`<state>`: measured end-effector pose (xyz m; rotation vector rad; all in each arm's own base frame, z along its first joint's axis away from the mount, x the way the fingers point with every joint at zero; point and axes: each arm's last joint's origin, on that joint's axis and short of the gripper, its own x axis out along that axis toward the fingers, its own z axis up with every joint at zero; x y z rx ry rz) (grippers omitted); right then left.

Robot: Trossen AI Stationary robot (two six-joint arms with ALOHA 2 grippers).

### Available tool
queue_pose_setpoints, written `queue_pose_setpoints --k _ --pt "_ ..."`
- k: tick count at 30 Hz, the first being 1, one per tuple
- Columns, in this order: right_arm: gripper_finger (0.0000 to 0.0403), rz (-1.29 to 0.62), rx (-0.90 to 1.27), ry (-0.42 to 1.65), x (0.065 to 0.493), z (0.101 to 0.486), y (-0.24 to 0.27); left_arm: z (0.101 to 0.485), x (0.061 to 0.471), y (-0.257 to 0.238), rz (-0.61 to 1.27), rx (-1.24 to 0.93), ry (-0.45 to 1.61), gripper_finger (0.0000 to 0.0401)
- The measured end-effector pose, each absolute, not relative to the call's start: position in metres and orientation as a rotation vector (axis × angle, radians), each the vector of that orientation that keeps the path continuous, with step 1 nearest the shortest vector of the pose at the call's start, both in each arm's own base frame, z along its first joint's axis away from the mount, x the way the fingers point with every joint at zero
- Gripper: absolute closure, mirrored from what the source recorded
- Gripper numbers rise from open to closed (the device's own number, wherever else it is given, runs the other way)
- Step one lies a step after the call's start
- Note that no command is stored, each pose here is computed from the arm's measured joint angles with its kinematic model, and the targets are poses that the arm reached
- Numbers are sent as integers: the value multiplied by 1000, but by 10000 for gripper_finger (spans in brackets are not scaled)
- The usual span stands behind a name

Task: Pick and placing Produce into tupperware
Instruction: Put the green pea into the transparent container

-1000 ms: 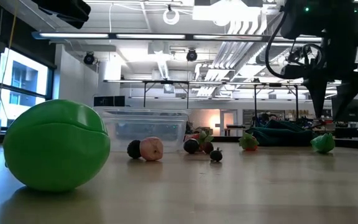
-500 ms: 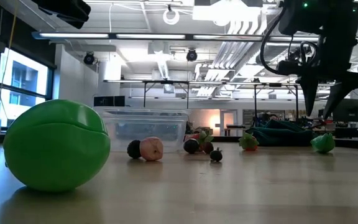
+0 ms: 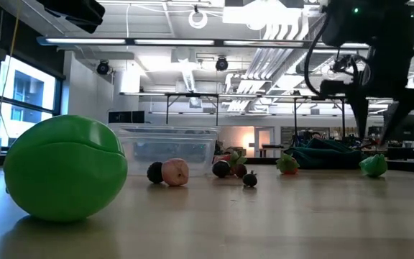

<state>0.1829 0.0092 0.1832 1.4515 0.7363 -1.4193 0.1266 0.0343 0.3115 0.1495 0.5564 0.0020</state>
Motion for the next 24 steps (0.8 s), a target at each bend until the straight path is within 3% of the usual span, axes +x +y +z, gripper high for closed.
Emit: queue_pose_setpoints --k 14,24 --pt "279 -1521 1389 767 197 158 12 312 127 34 2 150 556 382" --pt "186 -1562 1344 693 198 152 23 312 127 34 2 149 556 382"
